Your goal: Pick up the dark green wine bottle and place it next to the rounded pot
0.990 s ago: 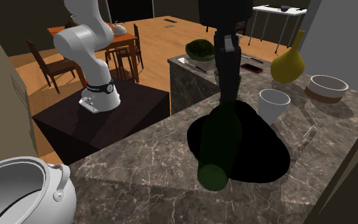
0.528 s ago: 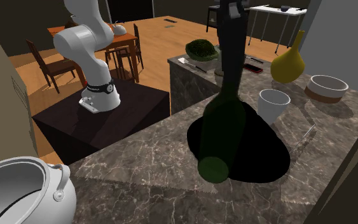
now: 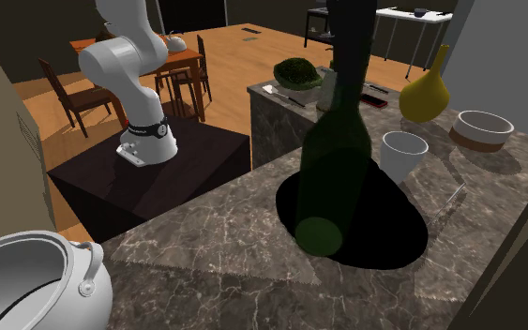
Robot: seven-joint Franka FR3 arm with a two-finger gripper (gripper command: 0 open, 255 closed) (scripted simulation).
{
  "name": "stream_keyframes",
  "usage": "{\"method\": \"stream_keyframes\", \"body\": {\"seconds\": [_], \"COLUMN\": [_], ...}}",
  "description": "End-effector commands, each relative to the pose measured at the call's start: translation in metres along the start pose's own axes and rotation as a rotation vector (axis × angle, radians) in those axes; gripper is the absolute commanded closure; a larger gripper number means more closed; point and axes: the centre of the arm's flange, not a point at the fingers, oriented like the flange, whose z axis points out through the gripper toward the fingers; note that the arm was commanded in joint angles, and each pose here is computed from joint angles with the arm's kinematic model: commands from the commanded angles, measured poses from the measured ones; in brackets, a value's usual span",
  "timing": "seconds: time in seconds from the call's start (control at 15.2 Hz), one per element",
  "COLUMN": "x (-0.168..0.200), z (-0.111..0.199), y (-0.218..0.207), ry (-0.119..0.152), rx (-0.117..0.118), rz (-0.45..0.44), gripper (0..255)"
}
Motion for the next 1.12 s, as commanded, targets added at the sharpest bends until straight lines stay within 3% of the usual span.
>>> {"method": "stream_keyframes", "body": {"seconds": [0.0,0.79,1.06], "x": [0.001,0.012,-0.030], "z": [-0.010,-0.072,-0.077], "y": [0.000,0.004,0.035], "ry": [0.000,0.000,0.000], "rx": [0.000,0.000,0.000], "rz": [0.000,0.000,0.000], "gripper": [255,255,255]}}
